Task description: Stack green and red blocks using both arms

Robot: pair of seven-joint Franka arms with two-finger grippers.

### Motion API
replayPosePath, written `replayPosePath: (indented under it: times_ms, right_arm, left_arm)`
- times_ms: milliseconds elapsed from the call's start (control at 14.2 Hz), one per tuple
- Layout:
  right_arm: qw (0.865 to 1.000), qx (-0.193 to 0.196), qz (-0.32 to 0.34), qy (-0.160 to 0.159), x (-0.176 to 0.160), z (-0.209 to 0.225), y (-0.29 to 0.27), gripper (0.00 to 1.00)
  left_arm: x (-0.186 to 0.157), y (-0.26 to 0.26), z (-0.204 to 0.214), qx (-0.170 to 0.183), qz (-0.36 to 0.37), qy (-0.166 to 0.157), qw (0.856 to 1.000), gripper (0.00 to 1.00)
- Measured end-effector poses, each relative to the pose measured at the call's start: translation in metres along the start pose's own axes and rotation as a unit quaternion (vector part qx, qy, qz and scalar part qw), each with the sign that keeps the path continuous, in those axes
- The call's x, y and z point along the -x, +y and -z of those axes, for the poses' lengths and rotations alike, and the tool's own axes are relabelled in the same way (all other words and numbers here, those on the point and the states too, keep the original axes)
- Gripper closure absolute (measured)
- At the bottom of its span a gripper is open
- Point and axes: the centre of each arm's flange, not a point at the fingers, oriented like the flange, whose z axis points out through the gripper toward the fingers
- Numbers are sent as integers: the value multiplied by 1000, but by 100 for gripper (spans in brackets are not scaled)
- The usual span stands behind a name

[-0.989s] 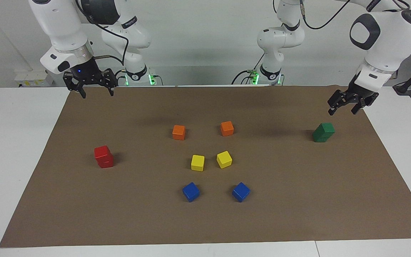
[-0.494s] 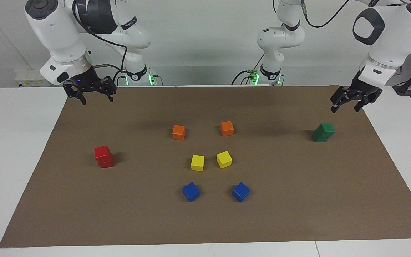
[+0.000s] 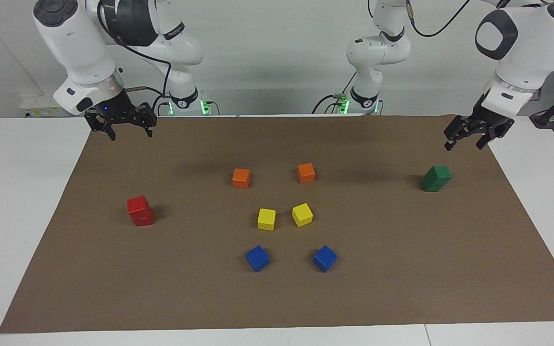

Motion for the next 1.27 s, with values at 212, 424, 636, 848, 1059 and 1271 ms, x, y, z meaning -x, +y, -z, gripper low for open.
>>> replayPosePath:
  times_ms: [212,424,636,848,1059,1271]
  right_arm:
    - [1000,0,0,-2,0,-1,0,0]
    - [1000,0,0,-3,1,-2,0,0]
    - [1000,0,0,-4,1,-2,0,0]
    - [1000,0,0,-4,1,-2,0,0]
    - [1000,0,0,-5,1,-2,0,0]
    - [1000,-1,0,-6,1,-3,0,0]
  left_arm:
    - [6,8,12,2,-7,-29,1000,0]
    - [6,12,12,2,-11,-36,999,0]
    - [6,13,12,2,-12,-36,999,0]
    - [5,11,11,2,-10,-37,999,0]
    - [5,7,10,-7,-9,-38,999,0]
    - [5,6,10,-12,-9,-38,999,0]
